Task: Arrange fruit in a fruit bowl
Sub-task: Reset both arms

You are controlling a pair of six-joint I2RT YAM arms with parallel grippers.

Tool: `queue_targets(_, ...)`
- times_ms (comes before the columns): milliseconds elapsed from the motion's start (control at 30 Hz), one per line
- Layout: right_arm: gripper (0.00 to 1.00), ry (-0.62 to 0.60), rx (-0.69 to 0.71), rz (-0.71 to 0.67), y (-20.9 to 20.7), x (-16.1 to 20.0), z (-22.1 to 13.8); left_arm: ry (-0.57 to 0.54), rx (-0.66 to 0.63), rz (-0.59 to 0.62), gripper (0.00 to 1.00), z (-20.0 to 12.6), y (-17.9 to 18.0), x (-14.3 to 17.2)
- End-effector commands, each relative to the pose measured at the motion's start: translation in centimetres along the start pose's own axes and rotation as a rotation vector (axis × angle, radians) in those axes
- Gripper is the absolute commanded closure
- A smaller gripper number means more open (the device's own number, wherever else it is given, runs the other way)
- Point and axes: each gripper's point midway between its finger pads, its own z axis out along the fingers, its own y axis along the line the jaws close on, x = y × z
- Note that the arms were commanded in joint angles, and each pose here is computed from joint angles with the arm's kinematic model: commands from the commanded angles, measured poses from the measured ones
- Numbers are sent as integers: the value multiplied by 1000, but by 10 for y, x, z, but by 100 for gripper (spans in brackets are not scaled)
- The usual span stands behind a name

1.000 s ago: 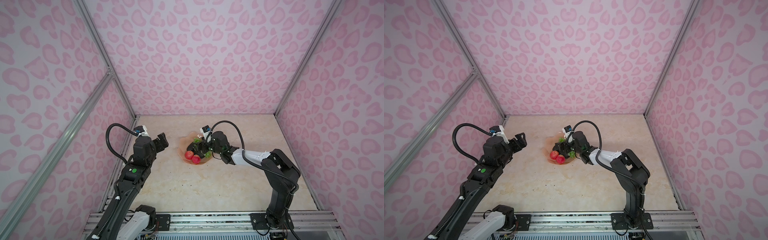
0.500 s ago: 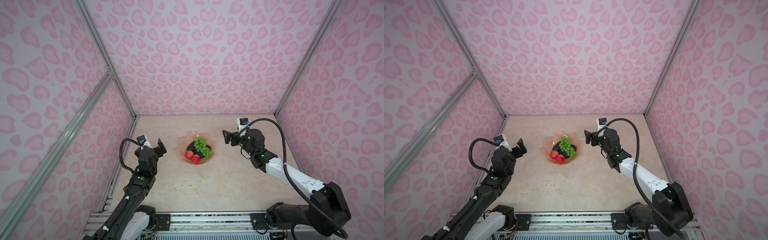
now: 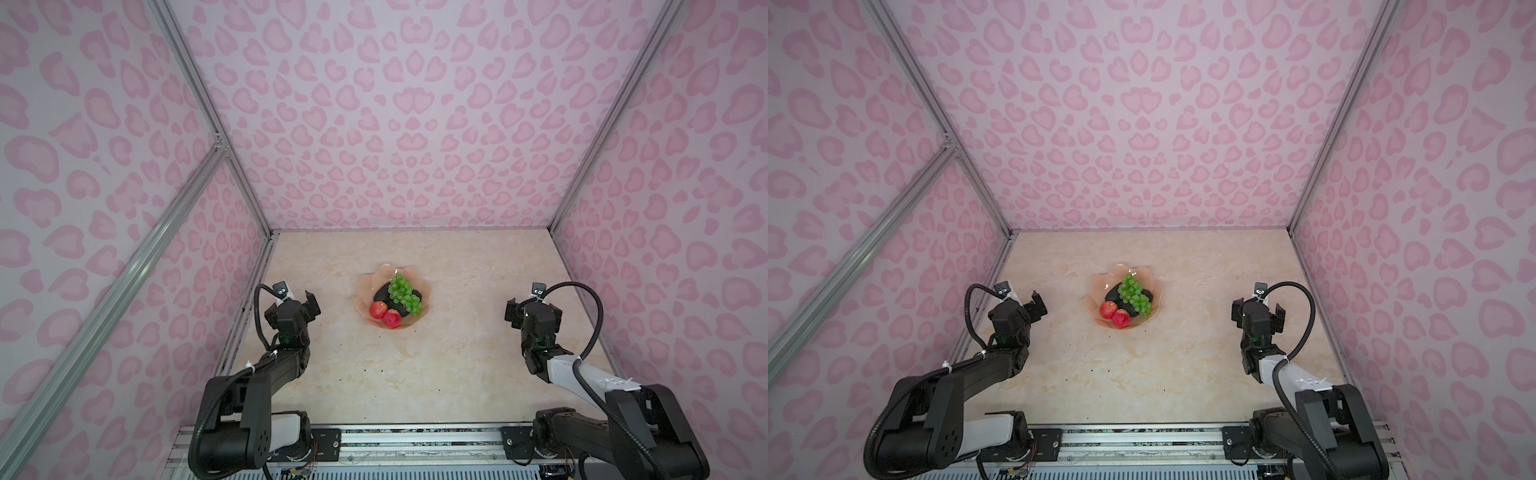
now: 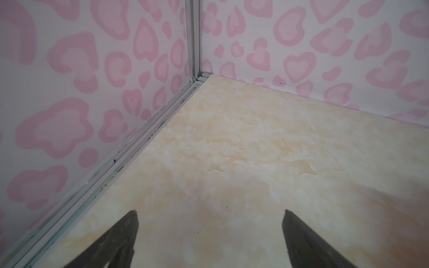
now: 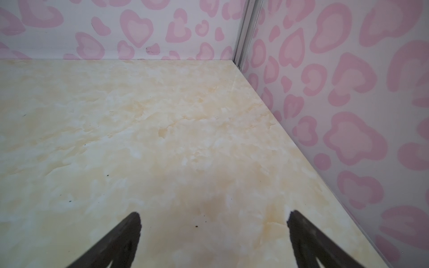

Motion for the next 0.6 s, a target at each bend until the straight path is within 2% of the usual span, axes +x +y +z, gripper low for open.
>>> queue_targets(0, 1, -157, -47, 99, -4, -27, 5, -109, 103, 7, 2, 3, -19, -16)
queue_targets(133, 1, -165, -119, 130, 2, -27, 17, -106, 128, 21, 2, 5, -23, -11)
queue_targets(267, 1, -164, -196, 89, 19, -11, 25, -98, 129, 24, 2, 7, -25, -10)
queue_targets(333, 1, -201, -250, 63, 31, -16, 26, -100, 129, 23, 2, 7, -25, -11)
queue_targets(400, 1, -131, -268, 32, 36, -10, 29, -100, 129, 26, 2, 7, -25, -11)
queue_targets(567, 1, -150, -266, 27, 37, -12, 29, -97, 126, 42, 2, 7, -27, -11)
